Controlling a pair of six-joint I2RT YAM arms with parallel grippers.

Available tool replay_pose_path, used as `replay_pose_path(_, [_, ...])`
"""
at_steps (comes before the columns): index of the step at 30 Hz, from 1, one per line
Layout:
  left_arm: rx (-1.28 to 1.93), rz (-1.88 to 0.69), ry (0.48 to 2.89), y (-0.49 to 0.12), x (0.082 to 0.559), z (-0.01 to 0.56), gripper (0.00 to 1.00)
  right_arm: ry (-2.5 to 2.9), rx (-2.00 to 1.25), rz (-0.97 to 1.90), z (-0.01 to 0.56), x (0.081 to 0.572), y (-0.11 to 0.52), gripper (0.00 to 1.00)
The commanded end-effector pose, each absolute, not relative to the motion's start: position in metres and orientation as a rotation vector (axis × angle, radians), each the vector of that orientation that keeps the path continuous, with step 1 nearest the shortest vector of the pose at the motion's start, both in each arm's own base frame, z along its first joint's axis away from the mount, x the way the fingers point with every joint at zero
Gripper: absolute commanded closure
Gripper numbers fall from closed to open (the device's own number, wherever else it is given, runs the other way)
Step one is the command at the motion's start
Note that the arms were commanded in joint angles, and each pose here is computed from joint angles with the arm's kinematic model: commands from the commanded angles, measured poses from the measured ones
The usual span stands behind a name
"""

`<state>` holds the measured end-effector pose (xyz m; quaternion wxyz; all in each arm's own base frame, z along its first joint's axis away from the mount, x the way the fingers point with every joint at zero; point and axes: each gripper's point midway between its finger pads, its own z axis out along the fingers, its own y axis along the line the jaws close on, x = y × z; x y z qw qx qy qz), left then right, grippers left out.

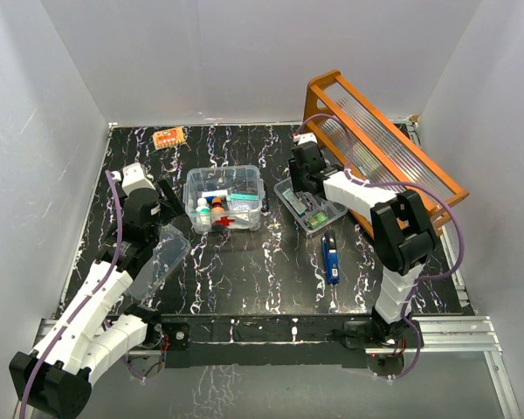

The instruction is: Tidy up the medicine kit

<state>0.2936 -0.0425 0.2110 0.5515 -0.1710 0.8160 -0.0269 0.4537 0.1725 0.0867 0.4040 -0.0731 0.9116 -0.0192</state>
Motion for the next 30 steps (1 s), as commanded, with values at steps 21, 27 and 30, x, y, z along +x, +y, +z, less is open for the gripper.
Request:
replay_pose_path(21, [-0.4,-0.073,1.939,-0.044,0.295,0.211,0.29,2.461,-0.498,0.038,0.036,0.429,0.158,0.63])
replay_pose_path(27, [-0.399,-0.076,1.941,-0.045,0.295,0.21,0.29,2.494,-0.509,0.077,0.025,0.427,0.159,0.68])
replay_pose_path(30, [-0.395,-0.08,1.948,-0.046,0.296,0.21,0.28,2.516,-0.525,0.1,0.021,0.423,0.161,0.75])
